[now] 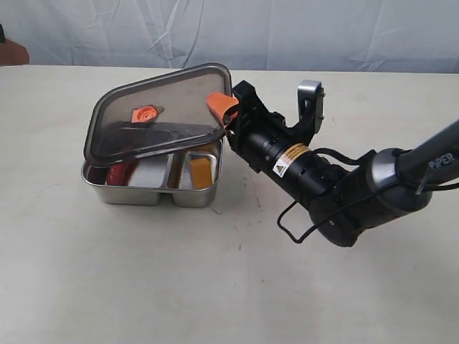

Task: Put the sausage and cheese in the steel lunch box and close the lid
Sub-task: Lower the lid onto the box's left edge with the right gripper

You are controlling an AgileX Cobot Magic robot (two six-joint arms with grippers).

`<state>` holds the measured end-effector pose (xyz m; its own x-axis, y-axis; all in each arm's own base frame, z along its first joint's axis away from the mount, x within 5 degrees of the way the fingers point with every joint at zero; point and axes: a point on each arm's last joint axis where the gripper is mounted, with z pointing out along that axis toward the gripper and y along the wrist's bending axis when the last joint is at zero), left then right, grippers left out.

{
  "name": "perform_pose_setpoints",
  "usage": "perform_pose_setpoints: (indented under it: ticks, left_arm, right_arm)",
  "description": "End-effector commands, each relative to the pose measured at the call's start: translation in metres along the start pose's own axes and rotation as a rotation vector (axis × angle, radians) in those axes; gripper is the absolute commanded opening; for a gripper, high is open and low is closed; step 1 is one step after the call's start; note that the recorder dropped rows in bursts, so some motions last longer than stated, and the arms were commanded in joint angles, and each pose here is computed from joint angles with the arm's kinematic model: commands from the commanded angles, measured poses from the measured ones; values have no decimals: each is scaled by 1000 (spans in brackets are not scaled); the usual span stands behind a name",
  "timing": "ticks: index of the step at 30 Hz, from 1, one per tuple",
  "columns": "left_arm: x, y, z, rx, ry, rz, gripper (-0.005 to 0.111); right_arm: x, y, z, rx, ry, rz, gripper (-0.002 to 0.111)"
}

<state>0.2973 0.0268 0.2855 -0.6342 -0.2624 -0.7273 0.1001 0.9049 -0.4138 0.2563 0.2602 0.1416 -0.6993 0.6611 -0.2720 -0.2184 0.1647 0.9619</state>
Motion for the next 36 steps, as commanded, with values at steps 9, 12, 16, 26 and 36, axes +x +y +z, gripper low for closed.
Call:
perform_pose_setpoints:
  ticks: [9, 12, 16, 26, 36]
  left_arm:
    - [-1, 1, 0, -5, -9, -2, 58]
    - [-1, 1, 0, -7, -6, 3, 58]
    - [0, 1, 0, -8, -5, 4, 58]
    - [-1, 1, 0, -11, -8, 4, 58]
    - [-1, 2, 0, -14, -10, 4, 58]
  right_arm:
    - [28, -19, -2, 81, -71, 65, -1]
    - [28, -20, -3, 88, -89, 41, -1]
    - [28, -20, -3, 88, -83, 39, -1]
    - [33, -19, -2, 83, -27, 28, -1]
    - [39, -31, -4, 215, 26, 105, -1]
